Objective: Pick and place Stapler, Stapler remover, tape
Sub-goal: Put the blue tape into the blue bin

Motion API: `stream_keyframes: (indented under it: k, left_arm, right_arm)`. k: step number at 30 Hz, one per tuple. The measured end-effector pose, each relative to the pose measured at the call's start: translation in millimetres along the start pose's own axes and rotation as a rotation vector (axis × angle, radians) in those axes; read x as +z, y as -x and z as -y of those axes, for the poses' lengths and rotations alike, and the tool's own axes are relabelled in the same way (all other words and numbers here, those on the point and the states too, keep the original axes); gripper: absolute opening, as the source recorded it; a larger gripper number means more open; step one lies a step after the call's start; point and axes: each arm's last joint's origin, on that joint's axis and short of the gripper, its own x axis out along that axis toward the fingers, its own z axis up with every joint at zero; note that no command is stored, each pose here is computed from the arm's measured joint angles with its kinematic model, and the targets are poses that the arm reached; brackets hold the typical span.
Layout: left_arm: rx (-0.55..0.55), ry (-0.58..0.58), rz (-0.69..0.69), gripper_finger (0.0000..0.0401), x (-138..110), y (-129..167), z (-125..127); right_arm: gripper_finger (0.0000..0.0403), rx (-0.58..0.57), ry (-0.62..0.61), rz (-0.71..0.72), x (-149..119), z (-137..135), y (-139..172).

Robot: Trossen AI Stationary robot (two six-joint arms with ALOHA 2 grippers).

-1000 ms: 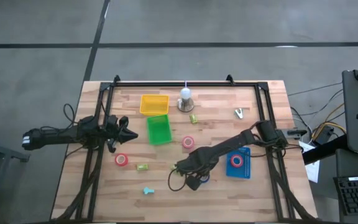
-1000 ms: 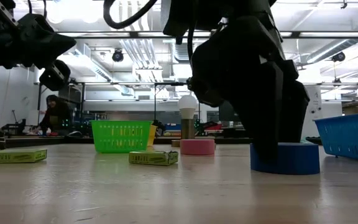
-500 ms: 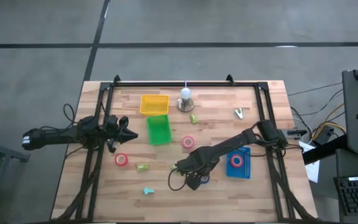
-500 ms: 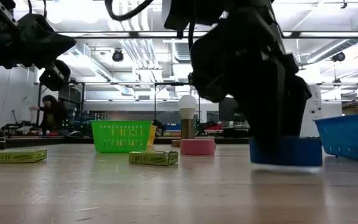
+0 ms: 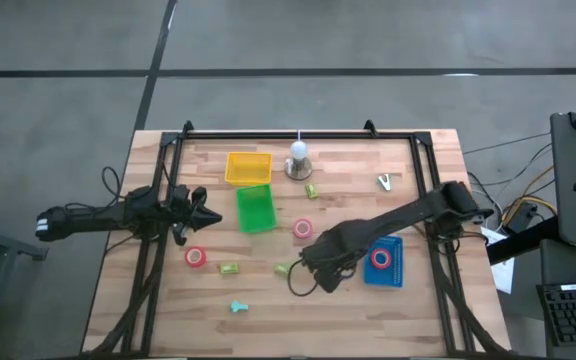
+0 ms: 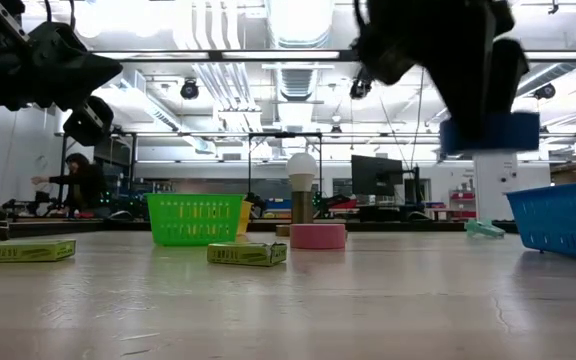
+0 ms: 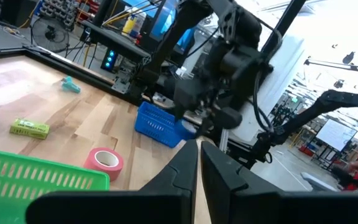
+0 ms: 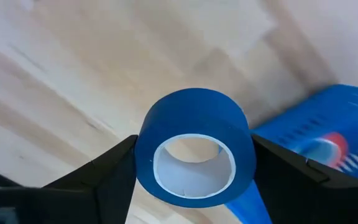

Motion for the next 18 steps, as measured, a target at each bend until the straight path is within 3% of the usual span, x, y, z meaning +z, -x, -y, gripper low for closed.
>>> stream_keyframes:
  k: [11, 18]
  left_arm:
    - [0.000, 0.000, -0.001, 0.0023, 0.0, 0.0, 0.0]
    - [0.000, 0.000, 0.000, 0.0023, 0.0, 0.0, 0.0]
  right_arm:
    - [0.0274, -0.037, -0.186, 0.010, -28.4, 61.4, 3.7]
    - [0.0278, 0.000, -0.293, 0.019, -40.5, 92.4, -12.5]
